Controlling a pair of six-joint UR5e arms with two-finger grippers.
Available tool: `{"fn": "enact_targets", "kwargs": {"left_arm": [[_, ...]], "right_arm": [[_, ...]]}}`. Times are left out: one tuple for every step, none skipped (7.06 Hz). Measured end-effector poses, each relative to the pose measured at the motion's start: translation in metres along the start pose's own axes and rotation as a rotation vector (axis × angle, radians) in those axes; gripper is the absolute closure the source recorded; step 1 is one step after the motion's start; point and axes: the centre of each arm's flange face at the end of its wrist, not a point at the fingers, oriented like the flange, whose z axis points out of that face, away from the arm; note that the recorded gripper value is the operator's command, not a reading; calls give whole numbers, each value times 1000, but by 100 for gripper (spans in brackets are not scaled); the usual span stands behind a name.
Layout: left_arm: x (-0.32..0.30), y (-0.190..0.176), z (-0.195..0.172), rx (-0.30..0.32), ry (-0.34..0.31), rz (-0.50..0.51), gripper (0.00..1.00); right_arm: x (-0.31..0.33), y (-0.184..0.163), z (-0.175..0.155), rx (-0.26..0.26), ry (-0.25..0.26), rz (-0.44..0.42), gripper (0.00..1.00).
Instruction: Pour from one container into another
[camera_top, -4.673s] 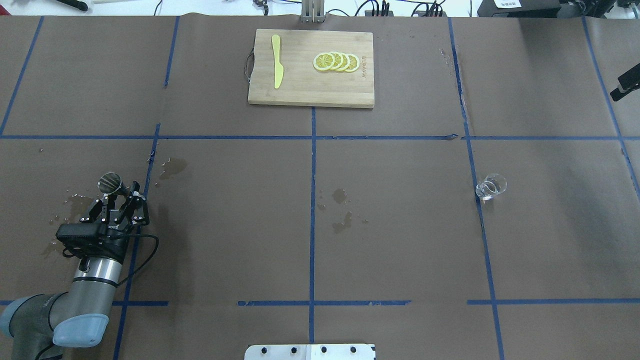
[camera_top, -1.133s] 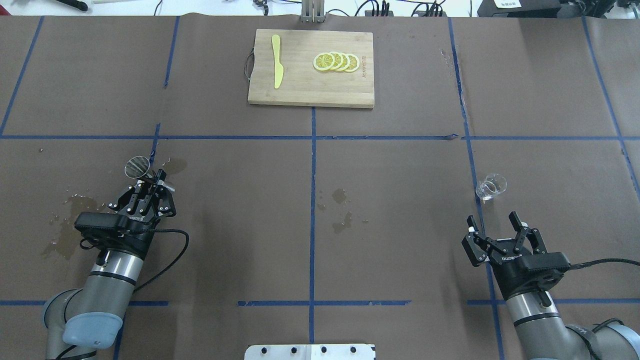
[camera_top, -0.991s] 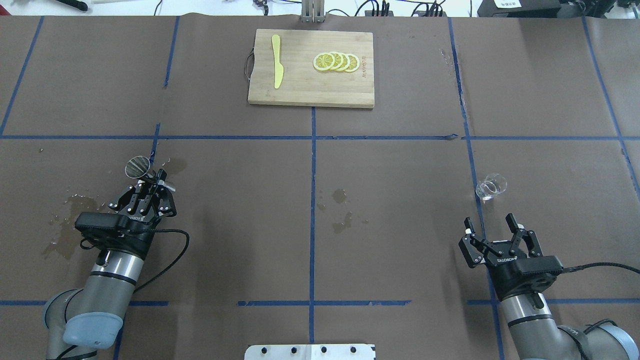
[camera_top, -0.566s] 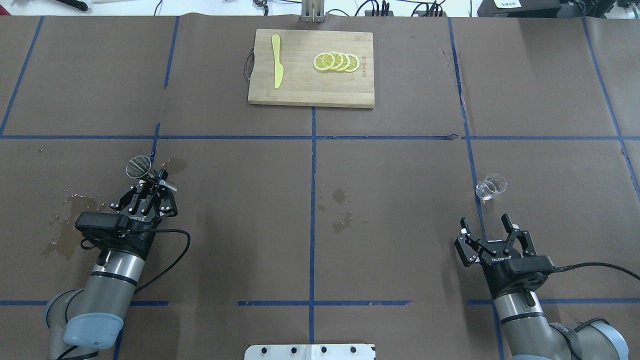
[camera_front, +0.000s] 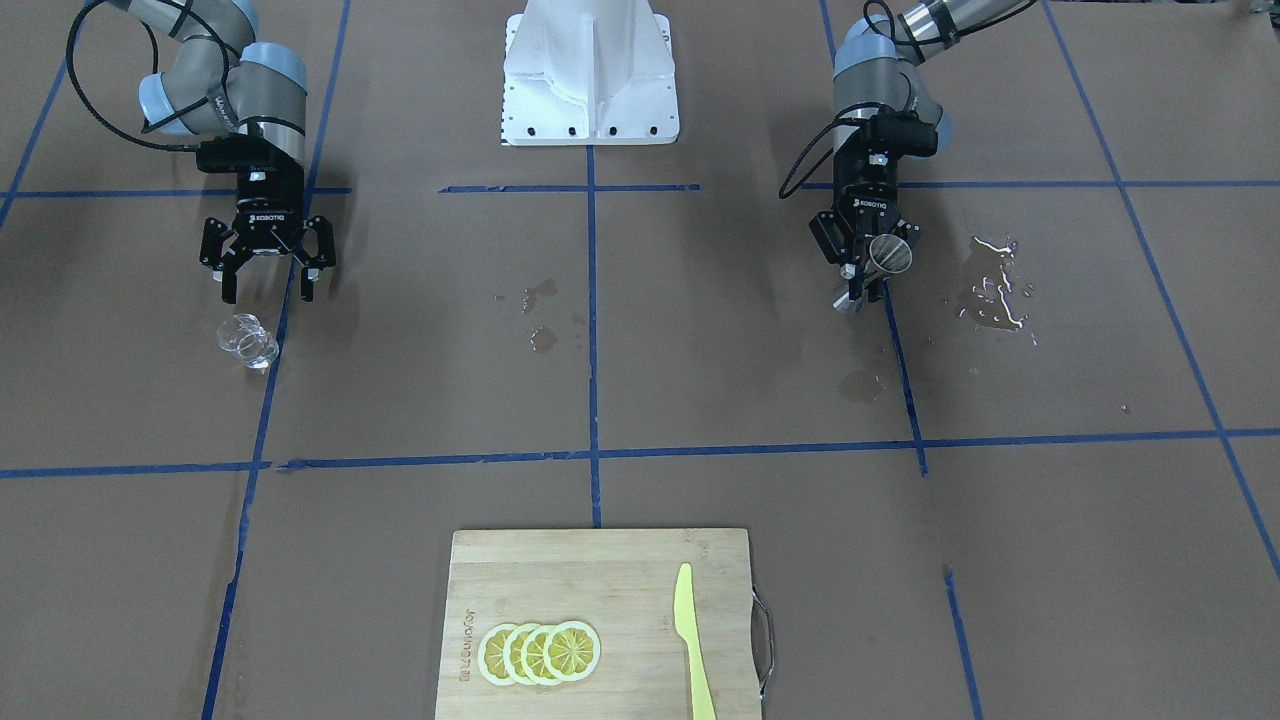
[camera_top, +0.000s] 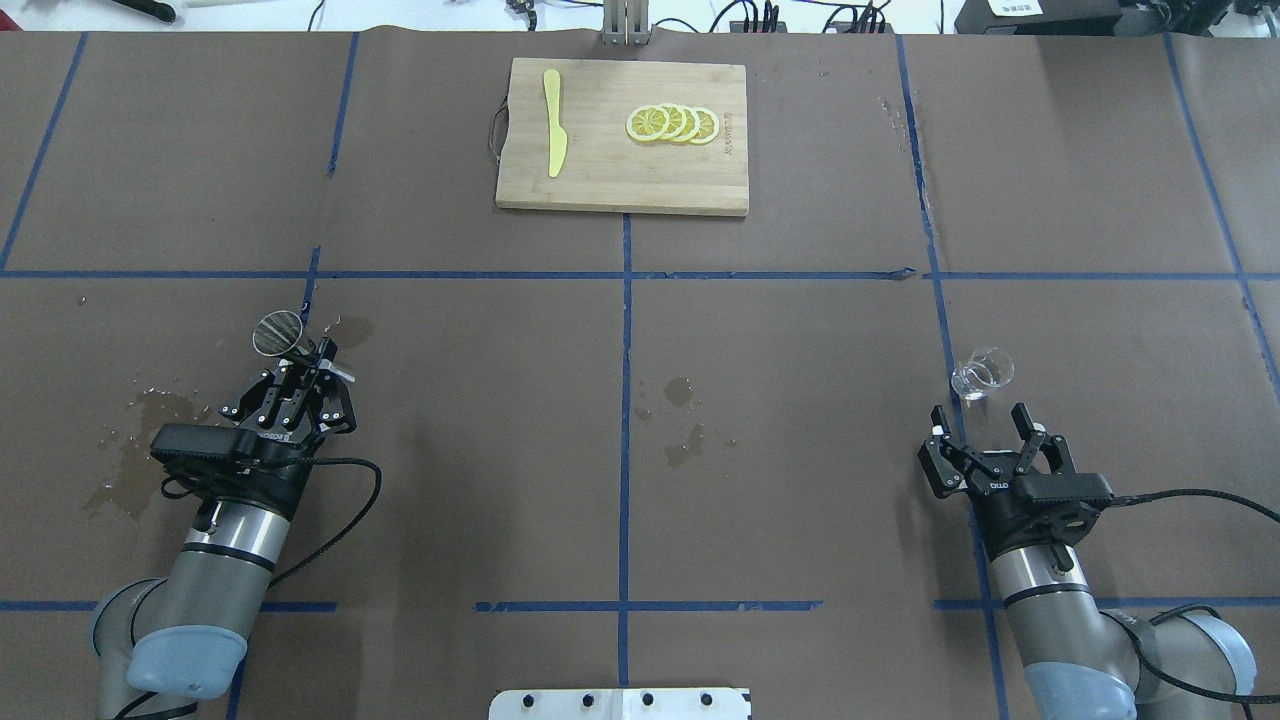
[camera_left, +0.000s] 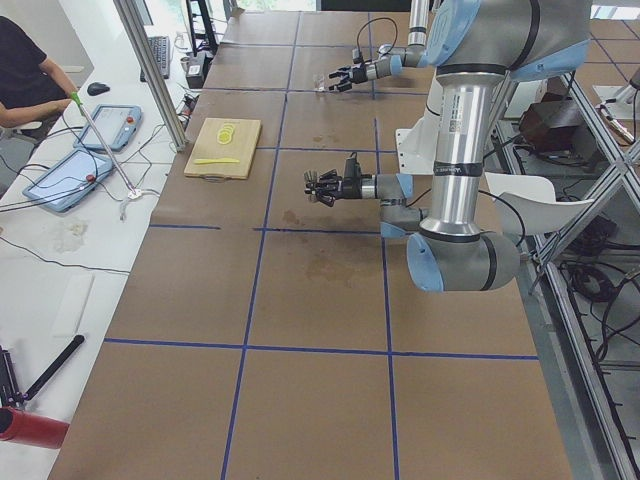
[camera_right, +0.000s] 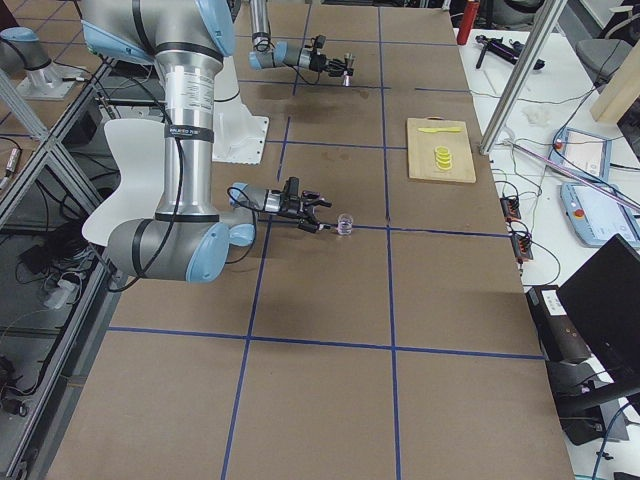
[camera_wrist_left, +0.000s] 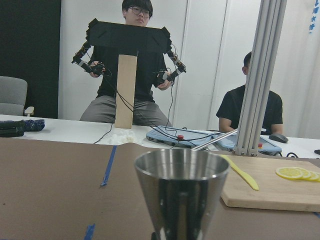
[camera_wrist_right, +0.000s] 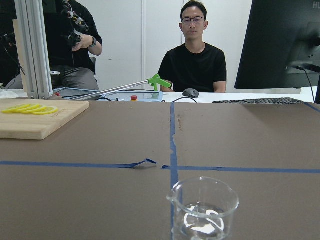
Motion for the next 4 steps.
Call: {"fn": "enact_targets", "kwargs": {"left_arm": [[0,0,0,0,0,-2,100],[0,0,0,1,1,-3,100],[0,-1,0,1,1,-4,100],[0,-1,0,1,1,-5,100]], "right_arm": [[0,2,10,-4,13,1,2],[-1,3,20,-7,26,4,2],[-1,5,31,-5,41,3,2],[-4,6,42,-2,56,4,2]]}}
